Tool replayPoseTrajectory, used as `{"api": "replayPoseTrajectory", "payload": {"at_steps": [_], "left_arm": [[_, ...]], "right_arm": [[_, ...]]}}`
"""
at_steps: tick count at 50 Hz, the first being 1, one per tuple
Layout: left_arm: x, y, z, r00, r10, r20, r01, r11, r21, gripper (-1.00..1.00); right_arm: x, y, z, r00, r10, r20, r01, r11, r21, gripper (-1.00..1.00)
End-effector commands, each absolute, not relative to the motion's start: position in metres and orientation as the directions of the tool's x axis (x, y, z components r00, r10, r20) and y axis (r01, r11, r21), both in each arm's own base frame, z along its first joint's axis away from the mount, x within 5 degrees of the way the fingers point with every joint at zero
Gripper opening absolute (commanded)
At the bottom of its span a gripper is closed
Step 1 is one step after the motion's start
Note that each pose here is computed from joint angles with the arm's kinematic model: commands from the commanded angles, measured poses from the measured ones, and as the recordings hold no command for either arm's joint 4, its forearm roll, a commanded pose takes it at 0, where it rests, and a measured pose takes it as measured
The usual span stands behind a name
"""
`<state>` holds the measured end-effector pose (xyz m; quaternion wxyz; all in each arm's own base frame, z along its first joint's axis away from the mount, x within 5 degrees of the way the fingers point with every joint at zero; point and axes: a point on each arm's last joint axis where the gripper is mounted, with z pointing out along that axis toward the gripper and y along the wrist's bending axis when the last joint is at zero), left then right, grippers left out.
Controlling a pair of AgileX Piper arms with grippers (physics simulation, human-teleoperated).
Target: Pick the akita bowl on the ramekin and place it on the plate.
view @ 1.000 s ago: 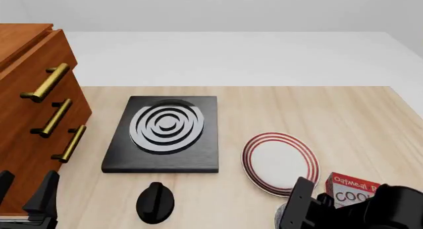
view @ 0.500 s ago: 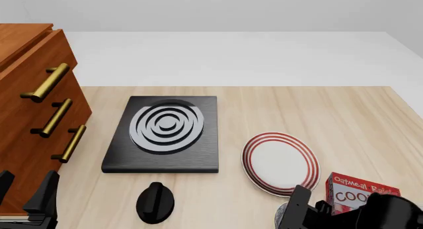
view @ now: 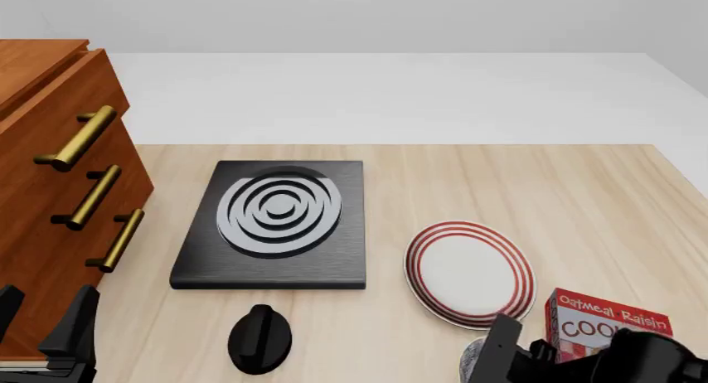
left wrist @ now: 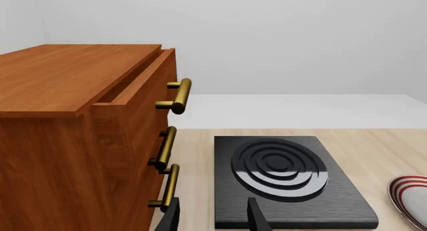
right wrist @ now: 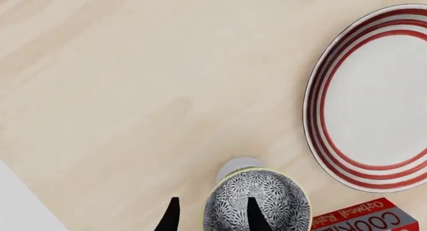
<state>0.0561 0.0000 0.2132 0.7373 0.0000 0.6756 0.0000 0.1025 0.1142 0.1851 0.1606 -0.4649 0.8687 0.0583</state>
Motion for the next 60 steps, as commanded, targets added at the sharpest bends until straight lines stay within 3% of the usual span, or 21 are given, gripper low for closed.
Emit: {"api": "replayPoseTrajectory", "payload": {"at_steps": [1, 35, 36, 60], "left_arm": [[0.056, 0.000, 0.213, 0.087, 0.000, -0.996, 0.000, 1.000, 0.000, 1.00], [0.056, 0.000, 0.213, 0.087, 0.000, -0.996, 0.000, 1.000, 0.000, 1.00], [0.056, 0.000, 0.213, 0.087, 0.000, -0.996, 0.000, 1.000, 0.000, 1.00], [0.056, 0.000, 0.213, 0.087, 0.000, -0.996, 0.000, 1.000, 0.000, 1.00]], "right_arm": [[0.104, 0.115, 0.187, -0.524, -0.784, -0.333, -0.821, 0.568, -0.046, 1.00], [0.102, 0.120, 0.179, -0.526, -0.781, -0.338, -0.821, 0.569, -0.036, 1.00], [0.103, 0.119, 0.180, -0.526, -0.780, -0.339, -0.821, 0.570, -0.038, -1.00], [0.109, 0.104, 0.199, -0.512, -0.787, -0.345, -0.821, 0.566, -0.075, -1.00]]}}
